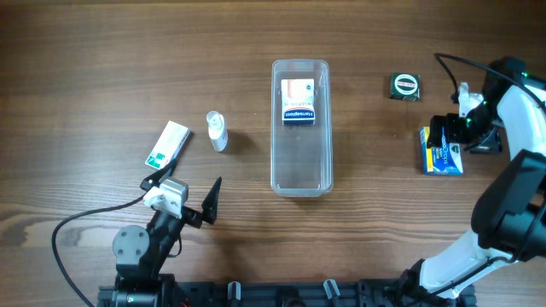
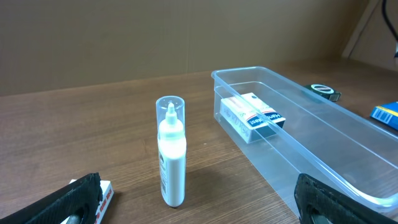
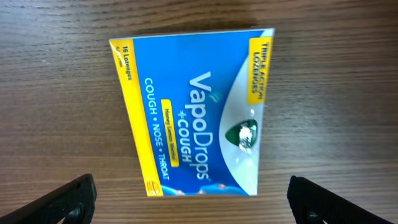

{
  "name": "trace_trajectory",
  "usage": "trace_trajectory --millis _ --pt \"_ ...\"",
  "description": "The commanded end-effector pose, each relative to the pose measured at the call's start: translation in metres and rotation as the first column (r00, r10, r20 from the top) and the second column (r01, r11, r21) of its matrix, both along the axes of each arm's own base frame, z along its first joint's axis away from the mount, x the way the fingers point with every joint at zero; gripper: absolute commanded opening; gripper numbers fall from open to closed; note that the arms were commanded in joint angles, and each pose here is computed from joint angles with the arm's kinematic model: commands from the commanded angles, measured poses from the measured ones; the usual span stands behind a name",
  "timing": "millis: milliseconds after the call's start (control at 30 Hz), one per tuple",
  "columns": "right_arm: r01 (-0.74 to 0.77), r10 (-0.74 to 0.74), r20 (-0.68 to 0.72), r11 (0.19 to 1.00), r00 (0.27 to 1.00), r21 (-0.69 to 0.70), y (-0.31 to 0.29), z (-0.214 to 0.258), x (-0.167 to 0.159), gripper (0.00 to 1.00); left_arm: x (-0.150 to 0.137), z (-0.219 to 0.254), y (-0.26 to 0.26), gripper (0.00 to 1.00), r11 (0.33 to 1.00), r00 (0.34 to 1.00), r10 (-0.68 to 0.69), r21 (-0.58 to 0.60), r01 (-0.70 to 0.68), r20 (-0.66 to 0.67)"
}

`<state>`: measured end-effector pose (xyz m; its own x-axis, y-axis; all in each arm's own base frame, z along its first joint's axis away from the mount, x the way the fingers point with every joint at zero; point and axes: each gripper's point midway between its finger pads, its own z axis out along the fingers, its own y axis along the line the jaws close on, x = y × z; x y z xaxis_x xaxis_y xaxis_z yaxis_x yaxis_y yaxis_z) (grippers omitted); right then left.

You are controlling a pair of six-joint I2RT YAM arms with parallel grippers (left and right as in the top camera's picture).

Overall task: Pack container
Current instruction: 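Lower the right gripper and grasp the VapoDrops box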

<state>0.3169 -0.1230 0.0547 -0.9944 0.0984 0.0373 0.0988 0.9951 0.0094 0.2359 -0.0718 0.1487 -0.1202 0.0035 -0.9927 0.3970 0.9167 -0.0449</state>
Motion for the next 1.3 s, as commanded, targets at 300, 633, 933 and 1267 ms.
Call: trace_trajectory --millis 300,633,933,1267 --pt "0.019 -0.032 -0.119 0.994 0.992 -0.110 -0.008 -0.036 -0.005 1.00 0.001 -0.002 0.002 1.00 1.000 1.000 0.011 0.008 -0.010 -0.005" --pt "0.045 -0.057 -0.110 0.993 0.992 -0.108 -0.008 -0.047 0.001 1.00 0.001 -0.002 0.002 1.00 1.000 1.000 0.010 0.008 -0.010 -0.005" --pt "0.105 -0.114 -0.078 0.988 0.990 -0.110 -0.008 -0.048 0.008 1.00 0.001 -0.002 0.002 1.00 1.000 1.000 0.010 0.008 -0.010 -0.005" --pt "0.119 -0.118 -0.037 0.993 0.992 0.006 0.016 -0.050 0.019 1.00 0.001 -0.002 0.002 1.00 1.000 1.000 0.010 0.008 -0.010 -0.005"
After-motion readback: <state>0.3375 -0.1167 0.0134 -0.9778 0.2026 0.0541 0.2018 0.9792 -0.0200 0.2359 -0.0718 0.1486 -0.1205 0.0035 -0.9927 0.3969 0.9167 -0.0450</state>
